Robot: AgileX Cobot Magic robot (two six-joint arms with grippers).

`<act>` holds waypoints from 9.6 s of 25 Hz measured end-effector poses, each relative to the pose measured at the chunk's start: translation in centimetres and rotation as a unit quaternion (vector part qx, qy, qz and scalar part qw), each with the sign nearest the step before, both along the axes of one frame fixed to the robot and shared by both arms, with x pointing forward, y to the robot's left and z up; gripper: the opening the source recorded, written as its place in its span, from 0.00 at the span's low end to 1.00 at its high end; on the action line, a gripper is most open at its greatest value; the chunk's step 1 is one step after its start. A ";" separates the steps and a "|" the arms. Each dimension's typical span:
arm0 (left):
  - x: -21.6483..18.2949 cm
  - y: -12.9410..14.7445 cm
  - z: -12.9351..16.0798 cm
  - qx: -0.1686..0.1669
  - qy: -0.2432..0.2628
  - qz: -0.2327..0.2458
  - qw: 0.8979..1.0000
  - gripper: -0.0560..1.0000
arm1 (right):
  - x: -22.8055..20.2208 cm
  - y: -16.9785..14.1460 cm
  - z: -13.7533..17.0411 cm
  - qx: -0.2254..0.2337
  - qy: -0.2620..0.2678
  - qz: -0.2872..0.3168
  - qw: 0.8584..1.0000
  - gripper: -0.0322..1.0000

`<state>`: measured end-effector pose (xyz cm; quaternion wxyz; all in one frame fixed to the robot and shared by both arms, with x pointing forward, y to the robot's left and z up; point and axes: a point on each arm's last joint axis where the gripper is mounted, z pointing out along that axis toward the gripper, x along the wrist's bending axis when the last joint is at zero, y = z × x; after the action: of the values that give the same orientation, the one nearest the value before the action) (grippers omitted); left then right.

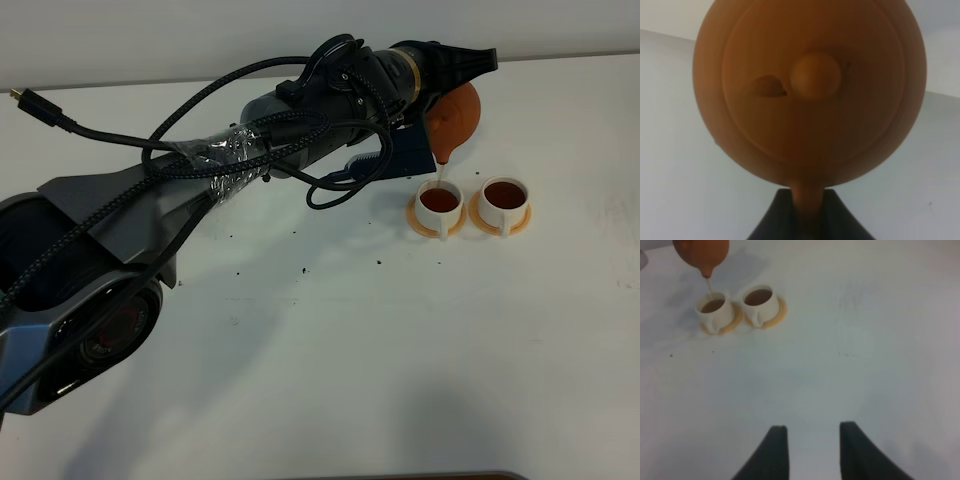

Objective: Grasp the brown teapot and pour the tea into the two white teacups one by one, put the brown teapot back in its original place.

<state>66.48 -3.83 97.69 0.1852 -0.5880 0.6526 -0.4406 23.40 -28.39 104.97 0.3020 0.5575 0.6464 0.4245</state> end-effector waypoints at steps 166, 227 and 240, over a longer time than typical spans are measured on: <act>-0.3 26.5 -5.5 -0.533 0.244 0.800 0.128 0.21 | 0.0 0.0 0.0 0.000 0.000 0.000 1.000 0.27; -37.2 33.4 6.0 -0.646 0.225 0.727 0.065 0.46 | 0.0 0.0 0.0 0.000 0.000 0.000 1.000 0.27; -41.8 34.2 7.0 -0.754 0.231 0.610 0.080 0.46 | 0.0 0.0 0.0 0.000 0.000 0.000 1.000 0.27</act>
<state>24.64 30.35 104.69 -0.3109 -0.6863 -0.5957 -0.2782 23.40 -28.39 104.97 0.3020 0.5575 0.6464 0.4245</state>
